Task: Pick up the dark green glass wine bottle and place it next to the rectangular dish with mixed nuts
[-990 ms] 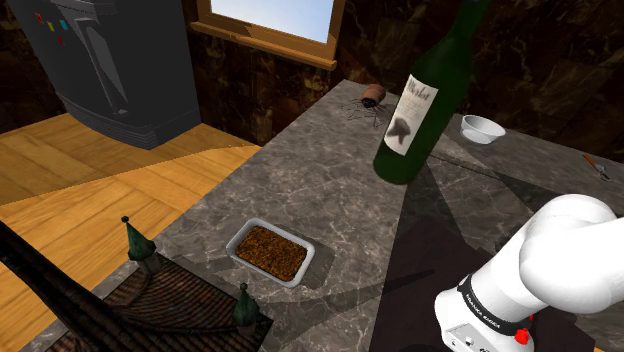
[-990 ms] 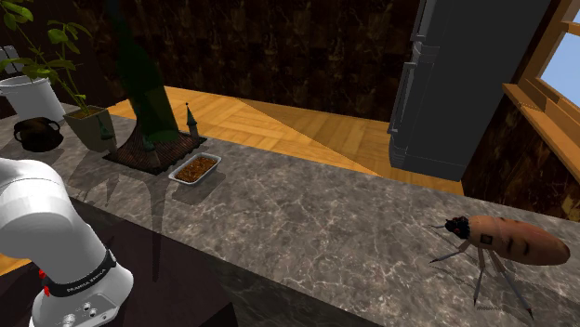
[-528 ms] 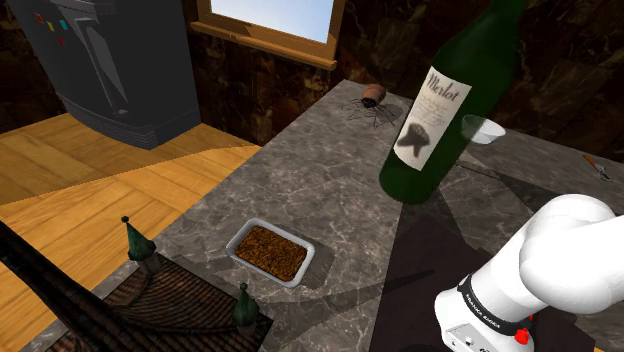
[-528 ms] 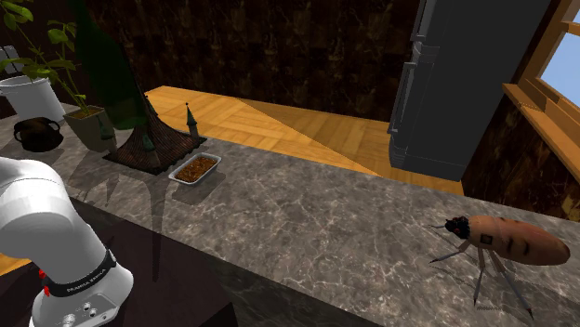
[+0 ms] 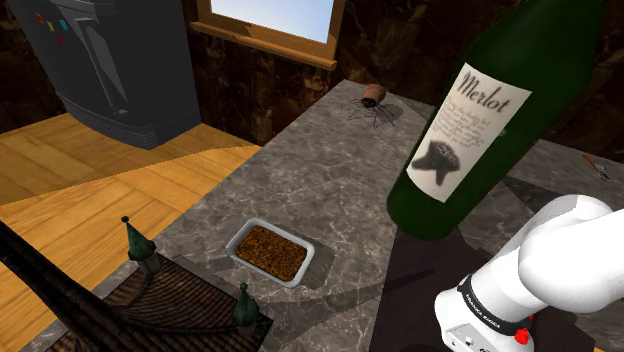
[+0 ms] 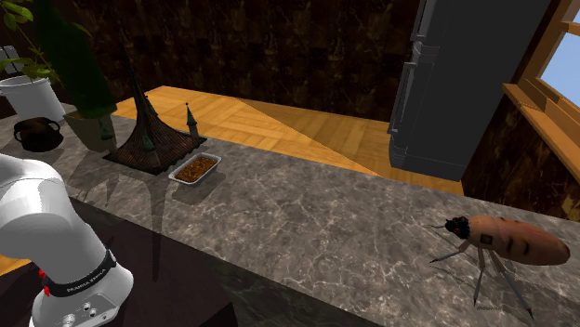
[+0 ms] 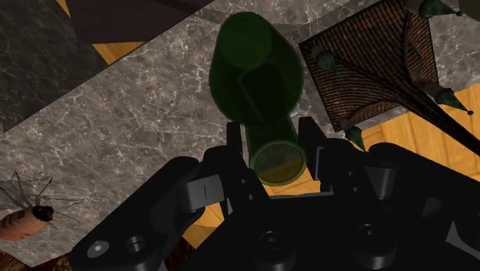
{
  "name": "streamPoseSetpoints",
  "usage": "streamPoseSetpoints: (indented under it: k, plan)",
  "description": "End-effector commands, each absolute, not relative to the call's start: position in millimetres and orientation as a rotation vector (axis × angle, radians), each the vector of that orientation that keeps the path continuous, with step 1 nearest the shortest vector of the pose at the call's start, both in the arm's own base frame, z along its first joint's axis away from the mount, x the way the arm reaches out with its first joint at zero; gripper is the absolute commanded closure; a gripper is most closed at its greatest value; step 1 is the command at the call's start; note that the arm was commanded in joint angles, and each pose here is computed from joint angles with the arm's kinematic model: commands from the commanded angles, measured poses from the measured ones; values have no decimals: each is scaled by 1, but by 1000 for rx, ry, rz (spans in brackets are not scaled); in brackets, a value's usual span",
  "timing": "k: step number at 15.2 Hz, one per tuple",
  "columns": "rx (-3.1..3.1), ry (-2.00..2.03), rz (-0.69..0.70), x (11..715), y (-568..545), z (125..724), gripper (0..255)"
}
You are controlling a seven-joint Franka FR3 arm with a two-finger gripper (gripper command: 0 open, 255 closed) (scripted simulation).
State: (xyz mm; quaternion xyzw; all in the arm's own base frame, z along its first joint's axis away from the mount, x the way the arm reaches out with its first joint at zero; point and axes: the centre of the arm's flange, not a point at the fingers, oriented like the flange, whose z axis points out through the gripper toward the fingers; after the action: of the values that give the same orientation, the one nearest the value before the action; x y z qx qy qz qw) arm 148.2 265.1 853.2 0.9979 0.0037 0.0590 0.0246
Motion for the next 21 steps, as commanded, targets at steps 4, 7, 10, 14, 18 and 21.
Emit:
streamPoseSetpoints:
  k: [4, 7, 10, 14, 18, 21]
  plan:
    - [3087, 10, 183, 145, 267, 829, 255]
    - [3087, 10, 183, 145, 267, 814, 255]
    - [3087, 10, 183, 145, 267, 798, 255]
    - [3087, 10, 183, 145, 267, 777, 255]
    - [3087, 10, 183, 145, 267, 755, 255]
    - [3087, 10, 183, 145, 267, 740, 255]
